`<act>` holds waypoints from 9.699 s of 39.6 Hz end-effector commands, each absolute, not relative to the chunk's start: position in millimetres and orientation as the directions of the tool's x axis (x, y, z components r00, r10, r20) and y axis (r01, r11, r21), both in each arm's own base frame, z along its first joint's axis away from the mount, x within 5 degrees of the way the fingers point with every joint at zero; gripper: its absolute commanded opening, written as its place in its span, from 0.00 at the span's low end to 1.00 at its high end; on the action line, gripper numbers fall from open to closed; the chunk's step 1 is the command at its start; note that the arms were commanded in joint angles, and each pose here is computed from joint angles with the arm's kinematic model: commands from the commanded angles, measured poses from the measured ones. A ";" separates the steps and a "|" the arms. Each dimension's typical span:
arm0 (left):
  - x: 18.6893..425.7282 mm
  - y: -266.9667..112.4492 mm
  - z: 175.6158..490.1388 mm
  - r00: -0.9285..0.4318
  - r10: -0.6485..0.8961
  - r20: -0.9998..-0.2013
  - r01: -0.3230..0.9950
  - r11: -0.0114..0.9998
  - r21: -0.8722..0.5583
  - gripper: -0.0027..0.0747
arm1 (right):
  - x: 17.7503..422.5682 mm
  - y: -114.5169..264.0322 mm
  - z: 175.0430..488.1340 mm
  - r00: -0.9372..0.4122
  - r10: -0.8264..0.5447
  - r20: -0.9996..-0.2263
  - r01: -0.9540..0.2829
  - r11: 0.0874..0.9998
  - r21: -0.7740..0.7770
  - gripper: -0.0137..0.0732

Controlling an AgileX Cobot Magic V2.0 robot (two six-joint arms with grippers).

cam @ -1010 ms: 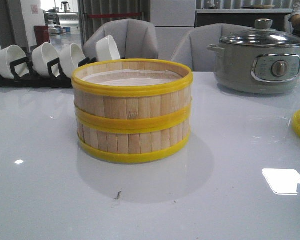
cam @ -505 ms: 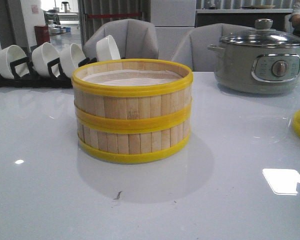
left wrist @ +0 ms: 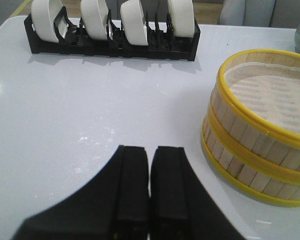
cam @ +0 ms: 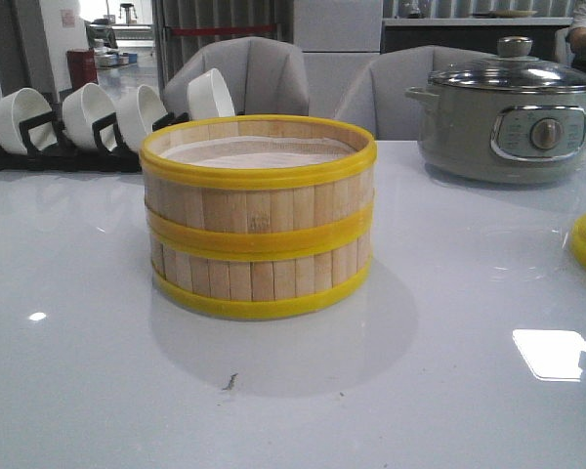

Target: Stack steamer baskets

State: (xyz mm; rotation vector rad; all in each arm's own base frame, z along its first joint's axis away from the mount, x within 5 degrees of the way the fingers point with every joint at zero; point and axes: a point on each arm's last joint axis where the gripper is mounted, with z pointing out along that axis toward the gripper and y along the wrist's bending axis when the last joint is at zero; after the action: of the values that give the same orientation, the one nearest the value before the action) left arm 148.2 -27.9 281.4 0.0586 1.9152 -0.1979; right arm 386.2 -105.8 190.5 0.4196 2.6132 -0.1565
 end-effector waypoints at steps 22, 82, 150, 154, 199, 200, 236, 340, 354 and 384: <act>150.9 -29.4 298.9 -0.240 -0.081 -0.967 0.159 0.980 -0.122 0.15 | 399.8 -57.0 280.8 -0.767 0.148 -0.625 0.216 0.976 -0.034 0.20; 150.9 -29.4 298.9 -0.240 -0.081 -0.967 0.159 0.980 -0.122 0.15 | 393.1 261.3 366.3 -0.572 -0.368 -0.733 -0.487 0.872 -0.057 0.20; 150.9 -29.4 298.9 -0.240 -0.081 -0.967 0.159 0.980 -0.122 0.15 | 370.2 195.5 461.2 -0.382 -0.203 -0.902 -0.398 0.917 -0.038 0.61; 150.9 -29.4 298.9 -0.240 -0.081 -0.967 0.159 0.980 -0.122 0.15 | 357.3 154.1 481.9 -0.358 -0.157 -0.920 -0.326 0.945 -0.035 0.61; 150.9 -29.4 298.9 -0.240 -0.081 -0.967 0.159 0.980 -0.122 0.15 | 102.1 0.5 291.1 -0.043 -0.039 -0.998 -0.007 0.999 -0.039 0.61; 150.9 -29.4 298.9 -0.240 -0.081 -0.967 0.159 0.980 -0.122 0.15 | 99.0 0.1 285.5 -0.041 -0.039 -0.998 -0.003 0.999 -0.039 0.61; 150.9 -29.4 298.9 -0.240 -0.081 -0.967 0.159 0.980 -0.122 0.15 | 75.9 -3.6 276.3 0.072 -0.043 -0.996 0.051 0.998 -0.039 0.21; 54.1 -5.7 215.5 0.134 -0.054 -0.989 0.105 0.994 -0.040 0.15 | 75.9 -3.6 276.4 0.072 -0.043 -0.996 0.050 0.998 -0.039 0.21; 53.9 -5.6 216.6 0.152 0.007 -0.988 0.096 0.995 0.022 0.15 | 75.9 -3.6 276.4 0.072 -0.043 -0.996 0.050 0.998 -0.039 0.21; 53.9 -5.6 216.6 0.152 0.007 -0.988 0.096 0.995 0.022 0.15 | 75.9 -3.6 276.4 0.072 -0.043 -0.996 0.050 0.998 -0.039 0.21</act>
State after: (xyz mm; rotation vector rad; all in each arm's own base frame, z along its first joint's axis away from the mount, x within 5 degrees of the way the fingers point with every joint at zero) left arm 56.2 -4.9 207.6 0.0932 1.5202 -0.0455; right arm 75.8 -4.1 260.1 0.0244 1.5990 -0.0579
